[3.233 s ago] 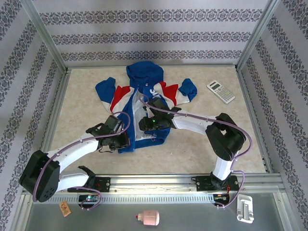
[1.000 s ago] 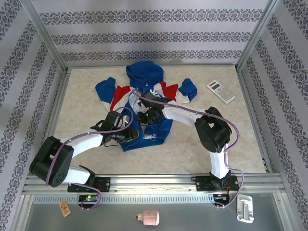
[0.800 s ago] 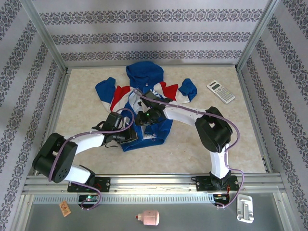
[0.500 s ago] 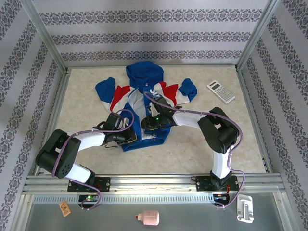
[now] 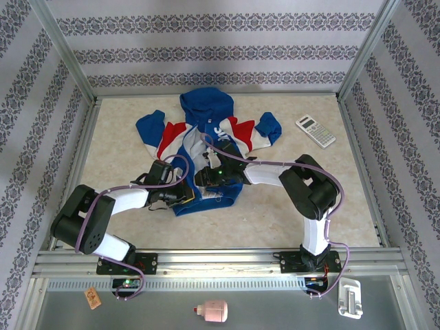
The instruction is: Zip up the jacket
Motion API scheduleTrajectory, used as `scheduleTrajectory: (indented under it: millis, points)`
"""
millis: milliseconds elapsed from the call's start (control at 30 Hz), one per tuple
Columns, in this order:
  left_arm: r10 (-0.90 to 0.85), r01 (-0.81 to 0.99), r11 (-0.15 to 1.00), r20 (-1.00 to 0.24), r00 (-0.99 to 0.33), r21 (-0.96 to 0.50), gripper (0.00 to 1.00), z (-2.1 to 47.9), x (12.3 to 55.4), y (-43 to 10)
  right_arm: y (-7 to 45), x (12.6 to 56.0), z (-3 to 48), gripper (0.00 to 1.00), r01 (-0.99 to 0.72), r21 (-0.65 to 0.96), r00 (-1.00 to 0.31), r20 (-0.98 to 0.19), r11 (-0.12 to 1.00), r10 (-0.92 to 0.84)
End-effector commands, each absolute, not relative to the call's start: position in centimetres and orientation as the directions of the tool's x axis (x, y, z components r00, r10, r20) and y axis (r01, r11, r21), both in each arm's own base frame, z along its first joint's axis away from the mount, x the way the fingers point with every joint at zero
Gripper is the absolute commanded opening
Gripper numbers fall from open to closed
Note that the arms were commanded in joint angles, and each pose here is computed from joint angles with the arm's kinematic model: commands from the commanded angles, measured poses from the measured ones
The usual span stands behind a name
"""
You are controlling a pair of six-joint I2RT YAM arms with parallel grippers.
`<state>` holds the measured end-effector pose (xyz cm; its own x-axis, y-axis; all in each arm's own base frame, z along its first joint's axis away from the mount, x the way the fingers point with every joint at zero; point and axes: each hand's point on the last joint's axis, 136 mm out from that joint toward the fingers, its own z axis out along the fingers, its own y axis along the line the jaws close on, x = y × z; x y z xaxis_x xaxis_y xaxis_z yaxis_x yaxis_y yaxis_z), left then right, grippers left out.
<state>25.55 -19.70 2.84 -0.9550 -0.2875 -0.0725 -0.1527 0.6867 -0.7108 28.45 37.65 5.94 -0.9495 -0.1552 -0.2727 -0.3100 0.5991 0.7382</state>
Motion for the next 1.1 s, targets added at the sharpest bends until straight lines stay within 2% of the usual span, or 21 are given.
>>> scheduleTrajectory:
  millis: [0, 233, 367, 567, 1067]
  points:
    - [-0.309, -0.151, 0.664, -0.085, -0.947, -0.732, 0.00, 3.6, 26.3, -19.5, 38.4, 27.9, 5.7, 0.34, -0.314, 0.758, -0.949, -0.270, 0.572, -0.164]
    - [-0.317, -0.155, 0.652, -0.081, -0.945, -0.742, 0.00, 4.0, 26.5, -19.2, 36.0, 28.4, 5.7, 0.36, -0.287, 0.731, -0.949, -0.307, 0.619, -0.077]
    - [-0.318, -0.161, 0.642, -0.069, -0.946, -0.750, 0.00, 3.9, 26.5, -19.3, 35.1, 27.9, 5.8, 0.36, -0.296, 0.736, -0.943, -0.327, 0.609, -0.064]
    - [-0.323, -0.166, 0.636, -0.065, -0.944, -0.753, 0.00, 3.9, 26.4, -19.1, 35.9, 27.2, 6.1, 0.36, -0.319, 0.764, -0.938, -0.337, 0.561, -0.074]
    - [-0.339, -0.159, 0.604, -0.072, -0.938, -0.781, 0.00, 4.8, 26.7, -19.1, 37.8, 26.6, 4.9, 0.40, -0.372, 0.755, -0.926, -0.343, 0.540, -0.158]
